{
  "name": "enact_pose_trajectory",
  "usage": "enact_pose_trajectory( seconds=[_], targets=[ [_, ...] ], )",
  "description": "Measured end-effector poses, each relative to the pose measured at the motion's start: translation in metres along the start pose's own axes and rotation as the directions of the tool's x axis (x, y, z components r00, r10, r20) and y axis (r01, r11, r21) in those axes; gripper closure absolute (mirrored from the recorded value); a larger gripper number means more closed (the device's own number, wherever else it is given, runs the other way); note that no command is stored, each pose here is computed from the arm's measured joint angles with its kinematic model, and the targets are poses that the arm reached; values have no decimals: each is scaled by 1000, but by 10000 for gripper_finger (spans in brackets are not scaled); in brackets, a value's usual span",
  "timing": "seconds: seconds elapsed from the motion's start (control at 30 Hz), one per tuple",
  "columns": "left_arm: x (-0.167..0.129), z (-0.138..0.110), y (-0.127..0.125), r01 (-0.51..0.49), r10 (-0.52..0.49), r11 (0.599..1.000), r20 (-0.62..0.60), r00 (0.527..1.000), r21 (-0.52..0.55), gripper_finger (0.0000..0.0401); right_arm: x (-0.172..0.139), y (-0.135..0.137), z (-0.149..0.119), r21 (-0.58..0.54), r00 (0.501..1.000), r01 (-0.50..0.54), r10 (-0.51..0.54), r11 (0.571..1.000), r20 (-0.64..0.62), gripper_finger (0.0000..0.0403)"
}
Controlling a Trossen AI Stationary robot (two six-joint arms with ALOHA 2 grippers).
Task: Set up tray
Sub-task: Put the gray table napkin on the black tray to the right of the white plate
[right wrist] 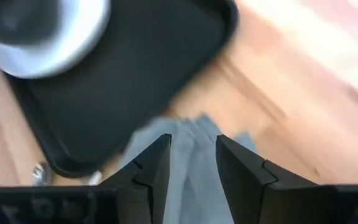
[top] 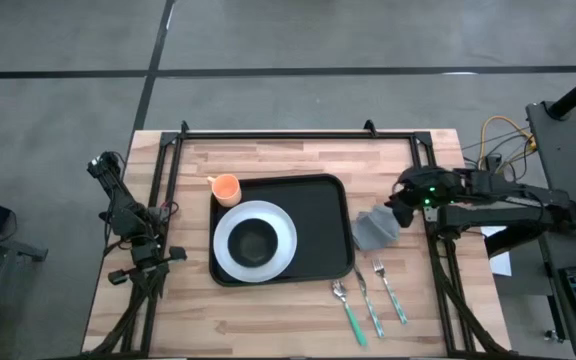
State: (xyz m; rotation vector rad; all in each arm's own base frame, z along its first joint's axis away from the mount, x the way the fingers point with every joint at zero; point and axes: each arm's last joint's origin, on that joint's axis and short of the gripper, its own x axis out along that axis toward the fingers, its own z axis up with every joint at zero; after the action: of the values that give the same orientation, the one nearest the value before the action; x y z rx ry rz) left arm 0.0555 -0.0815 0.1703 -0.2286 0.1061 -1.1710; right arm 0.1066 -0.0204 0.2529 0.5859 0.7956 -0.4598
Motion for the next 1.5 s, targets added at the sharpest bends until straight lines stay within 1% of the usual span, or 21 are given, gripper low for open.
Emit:
enact_pose_trajectory(
  seconds=[0.13,0.33,0.53,0.93,1.17,1.3,1.5],
  targets=[
    [0,0,0,0,0,1000,0,1000,0,316,15,2,2,18,992,71,-69,997,-108,284],
    [0,0,0,0,0,1000,0,1000,0,316,32,5,4,7,974,120,-117,993,-195,284],
    [0,0,0,0,0,1000,-1,1000,0,316,46,8,5,-9,954,113,-111,994,-278,284],
    [0,0,0,0,0,1000,0,1000,0,316,73,26,4,-84,939,82,-105,993,-327,284],
    [0,0,0,0,0,1000,0,1000,0,316,76,33,0,-119,937,53,-91,991,-336,284],
    [0,0,0,0,0,1000,0,1000,0,316,76,35,-2,-122,934,39,-80,992,-349,284],
    [0,0,0,0,0,1000,-1,1000,0,316,84,35,-3,-129,918,58,-103,990,-382,284]
  ],
)
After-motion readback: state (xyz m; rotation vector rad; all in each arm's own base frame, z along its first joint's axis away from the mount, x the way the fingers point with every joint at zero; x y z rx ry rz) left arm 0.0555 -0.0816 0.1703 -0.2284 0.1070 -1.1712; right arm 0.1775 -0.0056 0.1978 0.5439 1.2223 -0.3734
